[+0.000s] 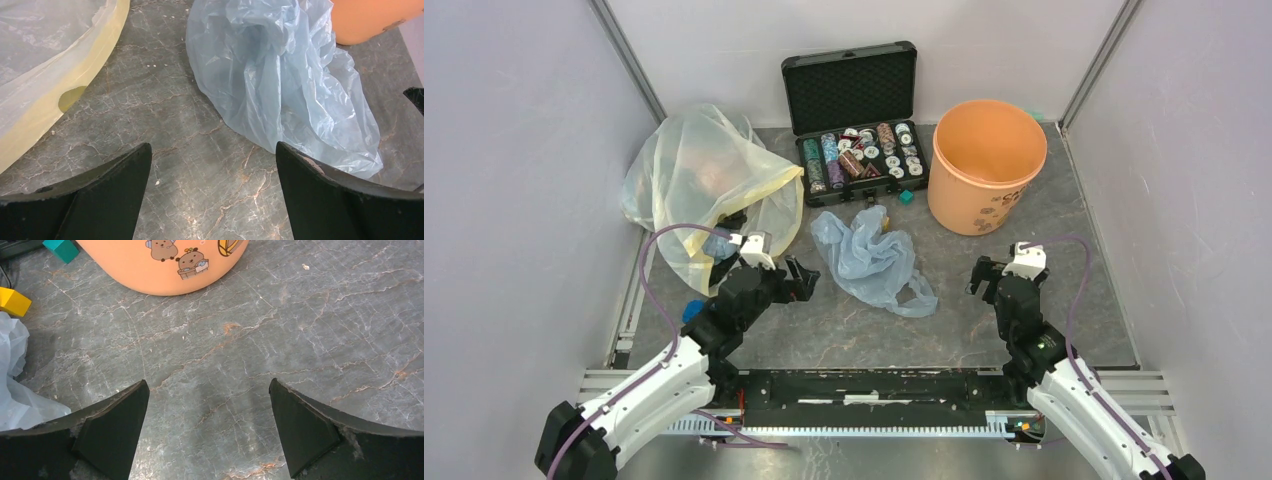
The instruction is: Put the trash bags into the trash bin
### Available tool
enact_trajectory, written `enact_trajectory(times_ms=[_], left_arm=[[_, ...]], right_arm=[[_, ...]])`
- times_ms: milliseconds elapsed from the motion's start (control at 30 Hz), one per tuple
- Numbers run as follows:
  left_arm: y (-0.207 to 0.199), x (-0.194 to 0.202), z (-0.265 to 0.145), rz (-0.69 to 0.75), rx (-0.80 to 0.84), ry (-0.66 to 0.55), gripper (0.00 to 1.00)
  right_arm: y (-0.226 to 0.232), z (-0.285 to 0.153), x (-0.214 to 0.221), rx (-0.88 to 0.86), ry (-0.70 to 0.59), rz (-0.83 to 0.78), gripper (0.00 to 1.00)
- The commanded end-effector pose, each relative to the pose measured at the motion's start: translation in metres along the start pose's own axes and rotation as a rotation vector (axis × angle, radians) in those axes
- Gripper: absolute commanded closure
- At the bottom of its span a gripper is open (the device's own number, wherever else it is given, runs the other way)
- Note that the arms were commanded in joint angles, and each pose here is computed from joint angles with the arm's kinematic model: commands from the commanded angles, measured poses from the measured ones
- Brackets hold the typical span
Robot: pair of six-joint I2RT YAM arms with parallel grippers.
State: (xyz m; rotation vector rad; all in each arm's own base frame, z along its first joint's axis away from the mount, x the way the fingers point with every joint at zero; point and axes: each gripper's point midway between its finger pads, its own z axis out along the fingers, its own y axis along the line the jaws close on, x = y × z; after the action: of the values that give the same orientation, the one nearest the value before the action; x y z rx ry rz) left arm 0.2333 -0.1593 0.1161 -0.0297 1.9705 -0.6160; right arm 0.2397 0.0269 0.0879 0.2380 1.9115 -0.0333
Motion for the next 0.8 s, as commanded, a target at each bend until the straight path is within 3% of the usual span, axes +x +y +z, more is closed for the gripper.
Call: enact_trajectory(times_ms=[0,133,267,400,467,633,767], left_arm=[[-0.011,-0.012,0.000,0.037,0.058,-0.041,0.00],[-0.017,-0.010,-0.003,0.056,0.106,-0.043,0.00],[-0.027,-0.007,-0.005,0.078,0.169,-0.035,0.00],[-0.036,-0.004,-0.008,0.098,0.229,-0.020,0.00],[-0.041,-0.001,-0.009,0.101,0.261,-0.012,0.00],[-0.057,0.003,-0.009,0.101,0.356,0.010,0.00],[-0.065,0.009,-0.007,0.098,0.389,0.048,0.02]], right_arm=[[0.010,0.000,-0.012,-0.051,-0.029,-0.002,0.02],[0.023,-0.004,-0.014,-0.122,-0.005,-0.014,0.02],[0.054,-0.013,-0.022,-0.301,0.010,-0.074,0.02],[0.112,-0.042,-0.026,-0.675,-0.008,-0.134,0.02],[0.127,-0.052,-0.021,-0.778,0.020,-0.134,0.05],[0.152,-0.067,-0.013,-0.933,0.025,-0.120,0.12],[0.158,-0.069,0.007,-0.925,0.066,-0.196,0.15]])
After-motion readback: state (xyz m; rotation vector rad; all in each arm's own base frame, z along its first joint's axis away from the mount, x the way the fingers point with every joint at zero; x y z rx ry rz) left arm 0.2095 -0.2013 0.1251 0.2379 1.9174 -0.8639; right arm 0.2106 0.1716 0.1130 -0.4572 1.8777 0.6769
